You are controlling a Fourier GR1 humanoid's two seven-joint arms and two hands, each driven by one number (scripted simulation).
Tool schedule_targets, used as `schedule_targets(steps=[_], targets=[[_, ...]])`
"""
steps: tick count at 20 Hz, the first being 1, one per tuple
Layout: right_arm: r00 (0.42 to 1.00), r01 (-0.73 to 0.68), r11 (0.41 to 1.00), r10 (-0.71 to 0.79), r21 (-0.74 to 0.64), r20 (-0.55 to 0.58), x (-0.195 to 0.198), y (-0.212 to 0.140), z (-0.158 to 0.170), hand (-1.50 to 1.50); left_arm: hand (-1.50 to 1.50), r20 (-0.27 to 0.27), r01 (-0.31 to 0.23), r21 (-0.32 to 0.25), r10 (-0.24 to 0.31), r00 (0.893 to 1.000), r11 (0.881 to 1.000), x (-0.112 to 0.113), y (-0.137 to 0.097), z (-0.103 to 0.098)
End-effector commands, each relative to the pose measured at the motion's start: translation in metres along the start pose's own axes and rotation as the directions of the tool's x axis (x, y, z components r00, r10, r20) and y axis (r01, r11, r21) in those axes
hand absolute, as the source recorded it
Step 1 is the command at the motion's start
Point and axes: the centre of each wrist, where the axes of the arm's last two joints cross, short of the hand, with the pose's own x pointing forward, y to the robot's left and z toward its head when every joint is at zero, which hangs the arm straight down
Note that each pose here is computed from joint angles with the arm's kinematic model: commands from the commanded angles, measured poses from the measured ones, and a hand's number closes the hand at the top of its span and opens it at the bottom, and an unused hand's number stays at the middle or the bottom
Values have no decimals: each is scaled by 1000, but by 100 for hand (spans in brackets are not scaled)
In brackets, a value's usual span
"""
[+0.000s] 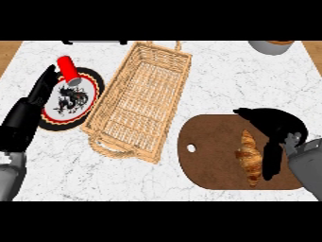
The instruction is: Pick the croissant from the cutting board and place it in the basket
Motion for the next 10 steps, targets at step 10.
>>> schedule_targets(steps=[10], targets=[[1000,27,999,-27,-30,-4,-6,27,-32,-150,0,0,-6,9,6,1000,1000,-2,1,2]])
